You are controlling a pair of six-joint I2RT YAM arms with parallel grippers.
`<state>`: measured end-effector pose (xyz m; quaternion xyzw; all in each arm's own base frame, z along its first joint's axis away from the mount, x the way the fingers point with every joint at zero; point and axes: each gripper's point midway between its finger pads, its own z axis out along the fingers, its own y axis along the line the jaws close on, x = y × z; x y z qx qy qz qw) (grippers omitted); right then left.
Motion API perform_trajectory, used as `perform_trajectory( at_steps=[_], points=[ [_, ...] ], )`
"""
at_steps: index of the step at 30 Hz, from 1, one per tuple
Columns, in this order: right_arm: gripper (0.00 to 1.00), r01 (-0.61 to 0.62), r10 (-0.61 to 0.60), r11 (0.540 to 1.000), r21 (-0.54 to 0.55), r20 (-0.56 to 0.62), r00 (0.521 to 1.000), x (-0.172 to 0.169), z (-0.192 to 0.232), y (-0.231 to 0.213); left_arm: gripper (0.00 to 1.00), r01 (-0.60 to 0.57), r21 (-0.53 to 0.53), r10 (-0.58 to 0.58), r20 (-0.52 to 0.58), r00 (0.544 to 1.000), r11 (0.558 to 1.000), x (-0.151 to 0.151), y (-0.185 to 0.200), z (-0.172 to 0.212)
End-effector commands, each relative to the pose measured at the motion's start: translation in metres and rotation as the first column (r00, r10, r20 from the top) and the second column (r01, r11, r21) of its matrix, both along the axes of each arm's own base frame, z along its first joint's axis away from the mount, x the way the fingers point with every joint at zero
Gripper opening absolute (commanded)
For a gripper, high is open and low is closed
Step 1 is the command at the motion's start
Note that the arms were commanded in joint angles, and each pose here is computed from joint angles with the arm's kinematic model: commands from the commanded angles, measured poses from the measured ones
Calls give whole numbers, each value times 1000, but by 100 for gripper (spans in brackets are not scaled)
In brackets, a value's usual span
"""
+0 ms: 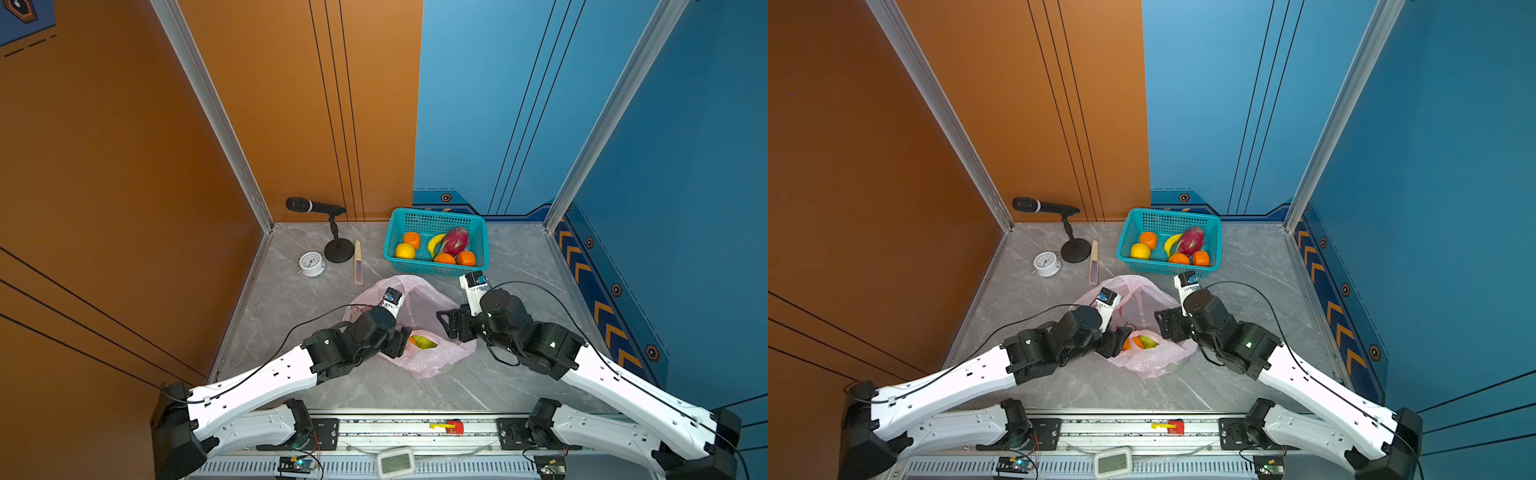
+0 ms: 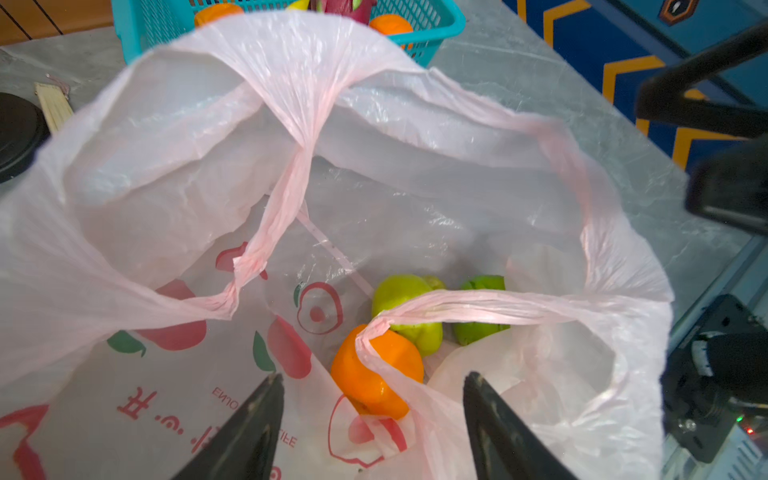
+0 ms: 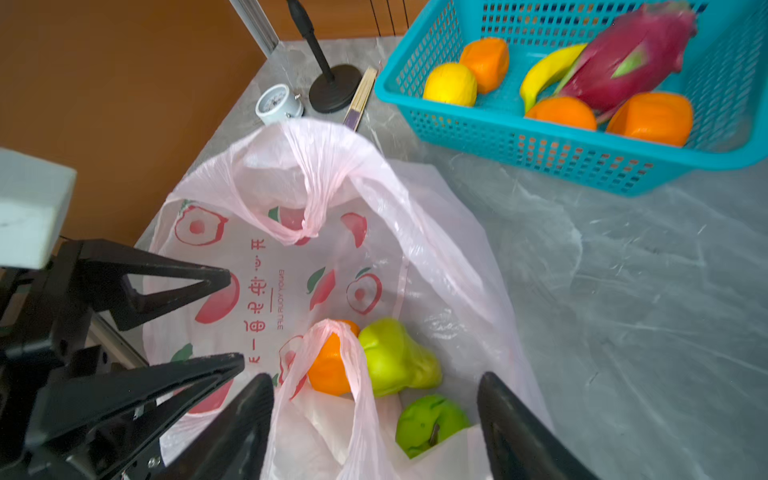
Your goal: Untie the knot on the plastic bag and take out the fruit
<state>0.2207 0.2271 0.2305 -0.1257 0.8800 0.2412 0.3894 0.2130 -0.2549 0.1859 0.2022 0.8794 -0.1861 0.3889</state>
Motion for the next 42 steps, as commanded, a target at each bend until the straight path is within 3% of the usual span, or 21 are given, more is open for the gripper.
perform_trajectory(
  at_steps=[1,7,14,22,26,32,42],
  points=[
    [73,12,-14,1000,-26,-65,998,-11,-24,-1,66,-16,17,18,-106,994,1000,-12,2,-32],
    [56,-20,10,997,-76,-135,991,-20,-59,8,63,5,-1,-6,-165,986,1000,-20,-9,-66],
    [46,-54,18,988,-145,-243,970,-39,-116,8,63,72,2,-70,-162,984,997,-27,-25,-89],
    [43,-106,20,960,-260,-315,949,-69,-160,-10,70,64,10,-64,-45,997,998,-17,-20,-62],
    [43,-113,13,951,-287,-328,944,-75,-170,-16,81,56,-31,-56,17,998,998,-12,-16,-39],
    [43,-127,17,940,-317,-330,944,-78,-176,-21,85,14,-64,-13,25,1000,998,0,-14,-27],
    [47,-124,27,945,-304,-305,952,-76,-170,-21,64,27,17,-25,-120,993,999,9,-33,-54]
  ],
)
